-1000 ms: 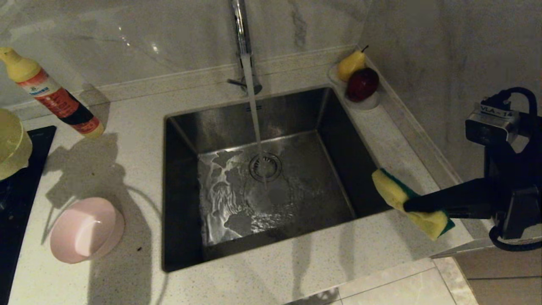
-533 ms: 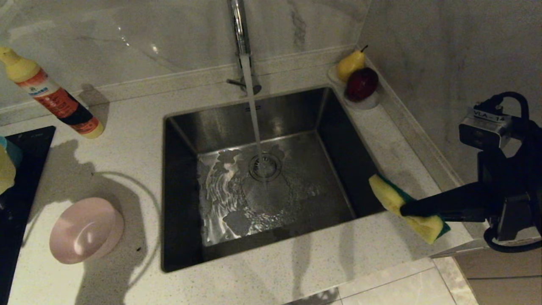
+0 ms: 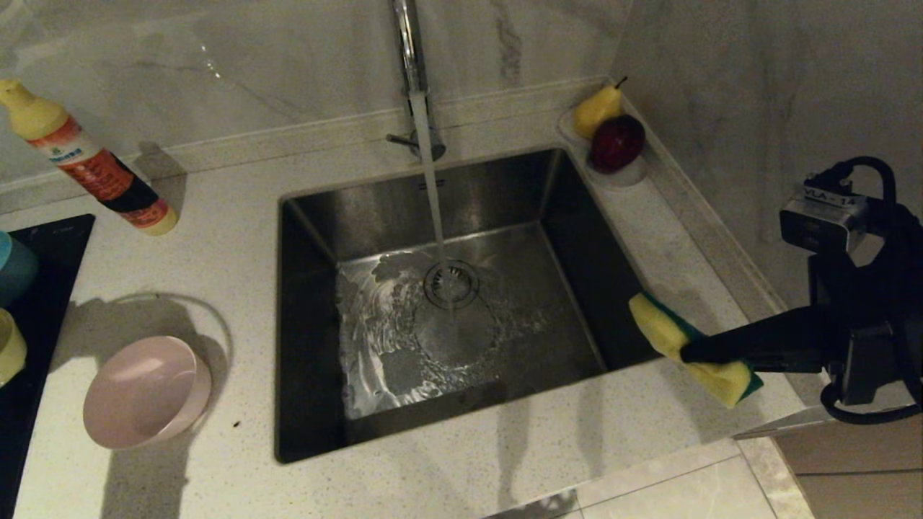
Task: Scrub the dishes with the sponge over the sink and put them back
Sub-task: Place the bowl on the table
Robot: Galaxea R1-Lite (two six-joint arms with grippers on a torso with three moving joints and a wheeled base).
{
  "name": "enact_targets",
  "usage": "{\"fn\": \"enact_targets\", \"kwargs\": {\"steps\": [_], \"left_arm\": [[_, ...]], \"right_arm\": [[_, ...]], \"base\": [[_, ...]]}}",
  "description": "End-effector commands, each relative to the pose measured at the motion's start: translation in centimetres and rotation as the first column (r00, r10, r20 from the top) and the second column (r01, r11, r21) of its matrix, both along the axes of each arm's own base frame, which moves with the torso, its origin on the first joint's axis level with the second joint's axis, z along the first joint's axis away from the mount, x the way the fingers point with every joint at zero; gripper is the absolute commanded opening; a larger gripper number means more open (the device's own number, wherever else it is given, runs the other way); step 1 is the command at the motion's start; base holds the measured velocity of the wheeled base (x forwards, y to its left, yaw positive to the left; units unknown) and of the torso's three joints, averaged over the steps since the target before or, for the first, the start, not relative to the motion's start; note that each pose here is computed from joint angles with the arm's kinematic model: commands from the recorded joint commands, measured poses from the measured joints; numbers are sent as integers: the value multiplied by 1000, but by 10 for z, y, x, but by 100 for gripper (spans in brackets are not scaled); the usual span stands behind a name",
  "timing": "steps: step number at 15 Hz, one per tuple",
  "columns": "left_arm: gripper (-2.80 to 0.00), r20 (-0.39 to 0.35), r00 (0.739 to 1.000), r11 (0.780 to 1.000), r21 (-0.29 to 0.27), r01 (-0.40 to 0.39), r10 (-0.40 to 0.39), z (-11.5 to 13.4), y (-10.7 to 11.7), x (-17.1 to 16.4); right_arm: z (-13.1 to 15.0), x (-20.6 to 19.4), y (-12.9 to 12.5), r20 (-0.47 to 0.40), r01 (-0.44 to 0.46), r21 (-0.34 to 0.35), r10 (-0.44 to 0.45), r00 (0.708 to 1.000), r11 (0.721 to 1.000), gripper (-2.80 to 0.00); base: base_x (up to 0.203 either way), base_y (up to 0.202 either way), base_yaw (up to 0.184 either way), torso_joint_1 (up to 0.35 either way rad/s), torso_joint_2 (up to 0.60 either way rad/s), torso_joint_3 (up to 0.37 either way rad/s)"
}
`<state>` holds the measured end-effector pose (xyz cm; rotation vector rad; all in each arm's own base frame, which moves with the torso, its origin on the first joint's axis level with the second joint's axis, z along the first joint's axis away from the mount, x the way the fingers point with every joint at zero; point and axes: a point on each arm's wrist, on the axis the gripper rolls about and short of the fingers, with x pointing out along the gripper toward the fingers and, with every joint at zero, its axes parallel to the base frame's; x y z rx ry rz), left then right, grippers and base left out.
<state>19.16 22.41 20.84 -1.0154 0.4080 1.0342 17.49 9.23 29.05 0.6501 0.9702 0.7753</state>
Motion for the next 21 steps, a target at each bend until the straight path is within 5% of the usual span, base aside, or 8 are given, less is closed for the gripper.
{"fn": "enact_targets", "kwargs": {"steps": [1, 9, 10, 16, 21], "left_arm": [[-280, -34, 999, 999, -49, -17, 15, -18, 11, 3], [-280, -19, 1000, 998, -53, -24, 23, -17, 20, -1], [0, -22, 1000, 998, -57, -23, 22, -18, 20, -1], [0, 72, 997, 999, -37, 3, 0, 4, 19, -11], [0, 302, 944, 980, 182, 78, -131, 96, -38, -53]], "right_arm": [[0, -1, 0, -7, -1, 4, 1, 1000, 1000, -280], [1, -3, -4, -4, 11, 5, -11, 1000, 1000, -280], [-1, -2, -3, -9, 10, 2, -10, 1000, 1000, -280], [-1, -1, -3, -9, 9, 0, -9, 1000, 1000, -280], [-2, 2, -1, -12, 5, -3, -5, 1000, 1000, -280]], "base": [[0, 0, 0, 0, 0, 0], [0, 0, 0, 0, 0, 0], [0, 0, 0, 0, 0, 0], [0, 0, 0, 0, 0, 0], [0, 0, 0, 0, 0, 0]]}}
